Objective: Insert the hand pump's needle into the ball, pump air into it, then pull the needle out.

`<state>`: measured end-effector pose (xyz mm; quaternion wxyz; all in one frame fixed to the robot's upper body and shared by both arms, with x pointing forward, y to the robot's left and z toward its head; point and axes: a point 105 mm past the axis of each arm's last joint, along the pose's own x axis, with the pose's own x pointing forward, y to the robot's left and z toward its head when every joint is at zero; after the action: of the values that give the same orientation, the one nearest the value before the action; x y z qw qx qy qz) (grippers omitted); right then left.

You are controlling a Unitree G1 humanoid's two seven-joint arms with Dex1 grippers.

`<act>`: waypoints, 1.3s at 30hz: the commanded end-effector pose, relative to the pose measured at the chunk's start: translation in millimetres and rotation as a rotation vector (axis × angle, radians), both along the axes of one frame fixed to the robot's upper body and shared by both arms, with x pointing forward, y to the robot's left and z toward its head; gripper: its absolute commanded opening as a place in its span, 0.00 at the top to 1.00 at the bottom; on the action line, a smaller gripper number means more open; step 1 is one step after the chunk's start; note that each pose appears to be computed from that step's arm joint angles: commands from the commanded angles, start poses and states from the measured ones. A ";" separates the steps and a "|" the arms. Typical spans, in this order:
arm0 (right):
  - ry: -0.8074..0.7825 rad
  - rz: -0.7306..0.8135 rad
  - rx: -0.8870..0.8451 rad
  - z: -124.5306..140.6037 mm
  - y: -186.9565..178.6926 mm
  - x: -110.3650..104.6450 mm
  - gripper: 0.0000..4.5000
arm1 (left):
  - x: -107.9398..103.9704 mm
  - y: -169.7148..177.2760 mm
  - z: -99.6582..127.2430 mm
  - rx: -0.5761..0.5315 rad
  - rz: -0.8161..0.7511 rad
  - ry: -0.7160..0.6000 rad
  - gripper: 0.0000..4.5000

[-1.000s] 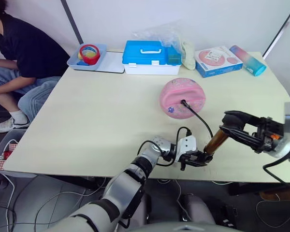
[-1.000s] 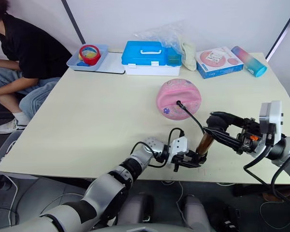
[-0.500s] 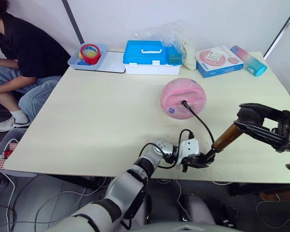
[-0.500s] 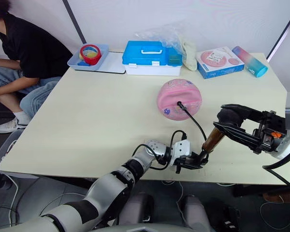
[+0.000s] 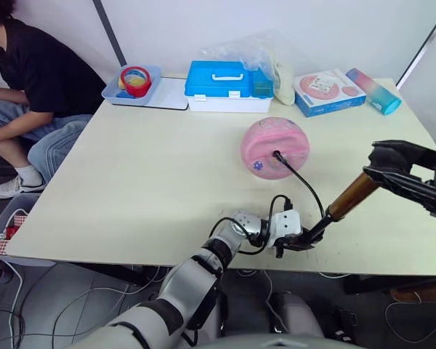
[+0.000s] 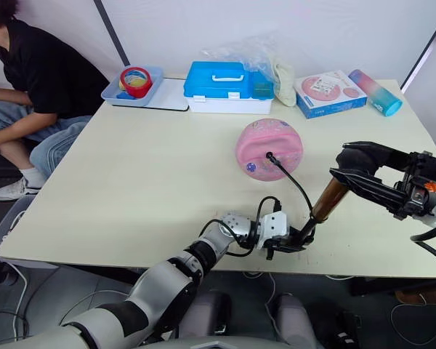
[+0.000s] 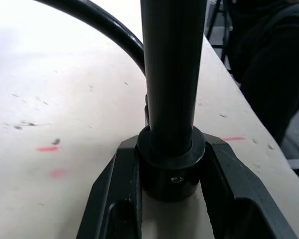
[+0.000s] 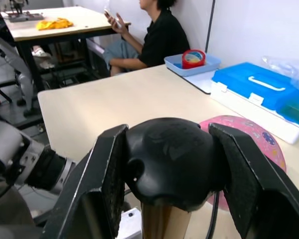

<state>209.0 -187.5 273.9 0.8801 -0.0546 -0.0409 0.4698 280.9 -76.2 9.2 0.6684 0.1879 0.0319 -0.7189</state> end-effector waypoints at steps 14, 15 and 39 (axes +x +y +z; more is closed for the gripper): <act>0.006 -0.059 -0.047 -20.4 -3.0 10.5 0.54 | -10.8 -6.1 -11.6 0.061 -0.043 -0.032 0.76; 0.014 -0.062 -0.047 -25.2 -3.8 11.8 0.54 | -10.6 -6.1 -11.8 0.062 -0.042 -0.036 0.76; 0.166 -0.149 -0.016 -141.0 -11.4 33.8 0.54 | -5.3 -5.4 -14.5 0.071 0.017 0.024 0.76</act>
<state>240.7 -189.2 147.5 0.9035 -0.0152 0.0098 0.4282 286.7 -74.5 2.8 0.6890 0.1949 0.0487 -0.6964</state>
